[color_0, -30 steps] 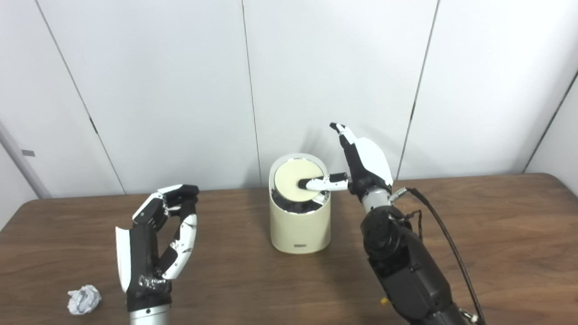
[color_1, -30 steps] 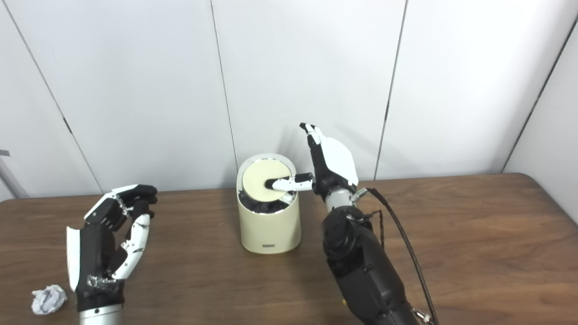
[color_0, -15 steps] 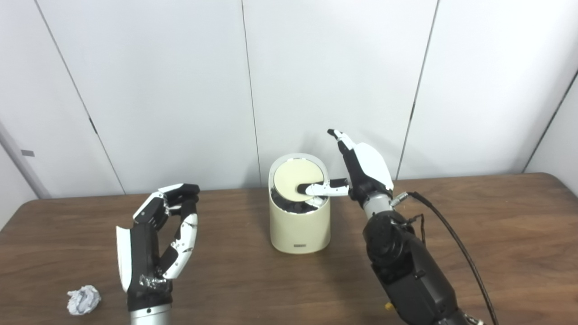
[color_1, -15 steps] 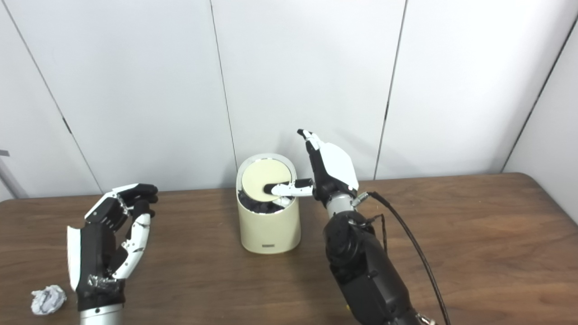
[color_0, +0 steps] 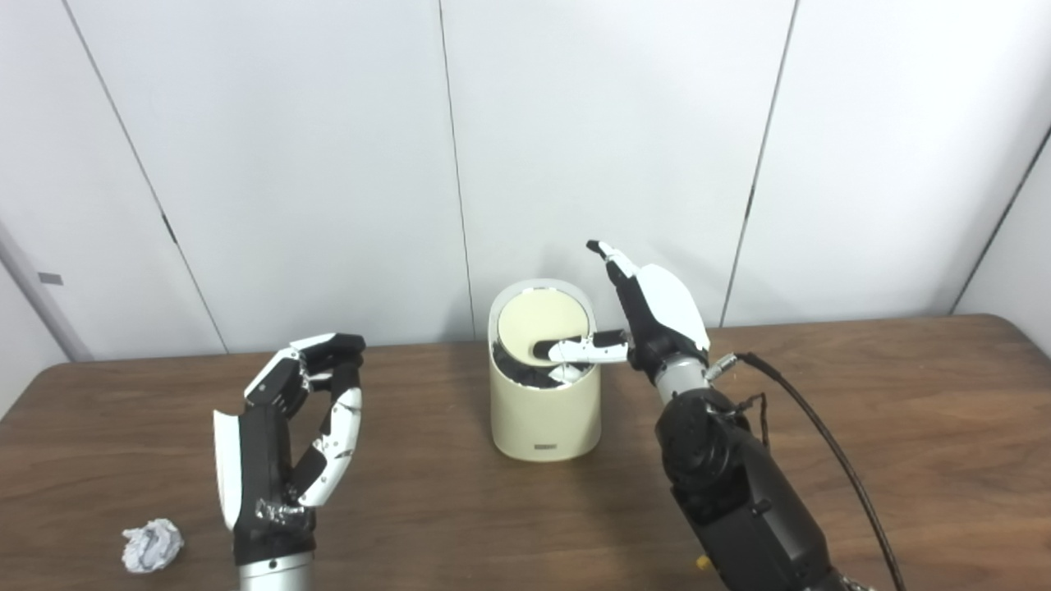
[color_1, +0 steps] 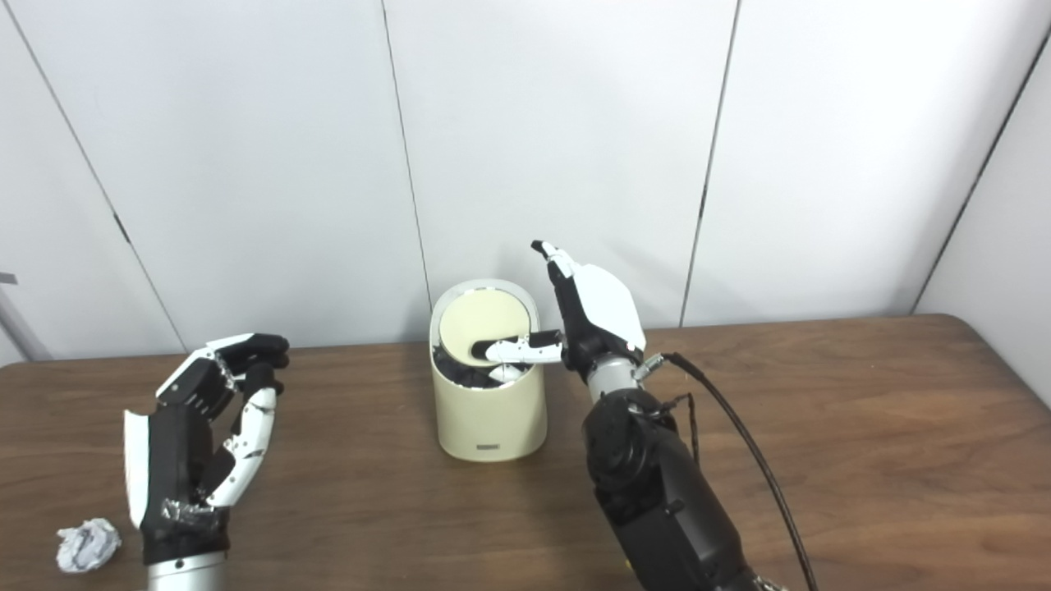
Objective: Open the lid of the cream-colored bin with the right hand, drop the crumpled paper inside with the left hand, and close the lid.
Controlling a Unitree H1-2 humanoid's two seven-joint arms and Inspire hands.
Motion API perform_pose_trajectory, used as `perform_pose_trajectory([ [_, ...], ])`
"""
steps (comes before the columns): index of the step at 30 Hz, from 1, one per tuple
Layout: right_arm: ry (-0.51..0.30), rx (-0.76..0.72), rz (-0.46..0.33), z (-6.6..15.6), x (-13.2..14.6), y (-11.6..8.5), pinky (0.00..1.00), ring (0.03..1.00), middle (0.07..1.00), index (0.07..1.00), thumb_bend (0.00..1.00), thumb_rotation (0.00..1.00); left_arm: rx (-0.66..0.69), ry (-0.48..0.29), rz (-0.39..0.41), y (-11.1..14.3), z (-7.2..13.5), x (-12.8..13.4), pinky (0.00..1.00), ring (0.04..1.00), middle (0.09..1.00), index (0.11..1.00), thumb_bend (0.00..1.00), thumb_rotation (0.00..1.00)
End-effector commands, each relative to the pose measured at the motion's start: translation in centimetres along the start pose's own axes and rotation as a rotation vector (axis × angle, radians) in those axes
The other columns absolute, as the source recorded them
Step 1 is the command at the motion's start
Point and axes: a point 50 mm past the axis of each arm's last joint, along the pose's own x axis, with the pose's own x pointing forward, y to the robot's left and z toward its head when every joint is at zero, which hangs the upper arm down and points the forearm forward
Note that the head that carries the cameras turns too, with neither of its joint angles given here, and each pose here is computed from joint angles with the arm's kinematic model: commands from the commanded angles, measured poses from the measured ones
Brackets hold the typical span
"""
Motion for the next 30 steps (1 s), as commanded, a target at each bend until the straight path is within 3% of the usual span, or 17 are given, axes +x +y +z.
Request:
perform_pose_trajectory([
  [1,-0.053,-0.002,-0.056,1.7,0.6,-1.3,0.84,0.935,0.943,0.930,1.00,0.45,-0.005,-0.079,0.014,-0.2,1.7,1.2,0.51,0.618,0.646,0.608,0.27,0.39],
  [13,-0.027,-0.014,-0.056,1.1,0.9,-0.7,0.87,0.941,0.954,0.937,0.93,0.43,-0.012,-0.076,0.020,-0.2,1.9,1.2,0.51,0.615,0.643,0.607,0.26,0.38],
  [20,-0.009,-0.020,-0.047,0.5,0.9,-0.2,0.82,0.915,0.937,0.918,0.92,0.32,-0.015,-0.073,0.016,-0.1,2.4,1.1,0.51,0.615,0.643,0.608,0.26,0.39],
  [28,-0.041,-0.039,-0.059,0.6,0.7,0.0,0.74,0.882,0.915,0.894,0.92,0.17,-0.021,-0.071,0.014,-0.1,2.4,1.1,0.51,0.616,0.642,0.609,0.26,0.37],
  [30,-0.038,-0.018,-0.059,0.7,0.7,-0.1,0.73,0.883,0.917,0.895,0.92,0.24,-0.023,-0.070,0.013,-0.1,2.4,1.1,0.51,0.617,0.643,0.609,0.26,0.37],
])
